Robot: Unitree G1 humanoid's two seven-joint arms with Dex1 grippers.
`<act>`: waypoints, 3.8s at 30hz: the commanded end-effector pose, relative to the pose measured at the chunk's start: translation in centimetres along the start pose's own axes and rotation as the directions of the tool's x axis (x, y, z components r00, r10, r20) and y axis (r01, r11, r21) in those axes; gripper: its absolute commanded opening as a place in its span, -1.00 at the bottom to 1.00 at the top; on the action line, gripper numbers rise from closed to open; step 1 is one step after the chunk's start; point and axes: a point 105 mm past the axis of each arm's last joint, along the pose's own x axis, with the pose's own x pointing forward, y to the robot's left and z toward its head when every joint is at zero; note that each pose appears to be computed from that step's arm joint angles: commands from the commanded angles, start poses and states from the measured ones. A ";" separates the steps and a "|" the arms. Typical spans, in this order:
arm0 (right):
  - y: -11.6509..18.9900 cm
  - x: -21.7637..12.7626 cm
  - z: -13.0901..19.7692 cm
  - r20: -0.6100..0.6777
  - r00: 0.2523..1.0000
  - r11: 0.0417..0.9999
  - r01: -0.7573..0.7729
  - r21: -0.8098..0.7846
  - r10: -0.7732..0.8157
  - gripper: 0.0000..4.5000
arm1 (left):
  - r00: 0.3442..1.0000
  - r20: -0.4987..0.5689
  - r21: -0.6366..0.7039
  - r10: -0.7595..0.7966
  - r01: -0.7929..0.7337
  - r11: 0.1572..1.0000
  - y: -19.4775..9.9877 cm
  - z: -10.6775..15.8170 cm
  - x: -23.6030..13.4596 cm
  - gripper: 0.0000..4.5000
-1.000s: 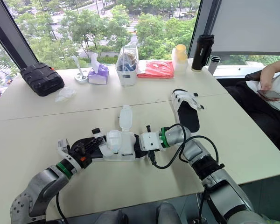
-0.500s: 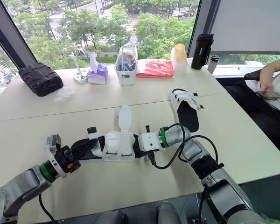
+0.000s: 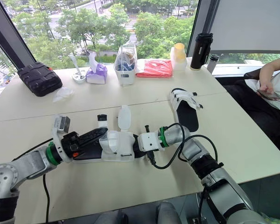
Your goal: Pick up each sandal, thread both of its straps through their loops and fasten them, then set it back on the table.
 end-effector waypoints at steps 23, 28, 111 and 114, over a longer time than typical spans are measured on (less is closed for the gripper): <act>4.8 1.7 -2.2 -0.075 0.979 0.980 -0.182 0.083 0.188 -1.00 | 0.997 0.076 0.065 -0.010 0.005 0.998 2.9 3.0 2.6 -0.99; 4.8 1.7 -2.1 -0.075 0.979 0.980 -0.185 0.080 0.191 -1.00 | 0.997 0.071 0.064 -0.016 0.012 0.998 3.3 3.2 3.4 -0.99; 2.0 0.7 -0.1 -0.045 0.994 0.995 -0.103 0.010 0.104 -1.00 | 0.974 0.022 0.319 0.226 -0.221 0.922 6.0 6.1 -2.0 0.43; 2.1 1.0 -0.1 -0.042 0.993 0.994 -0.106 0.016 0.106 -1.00 | 0.989 0.045 0.267 0.139 -0.146 0.953 4.5 7.0 -1.8 0.43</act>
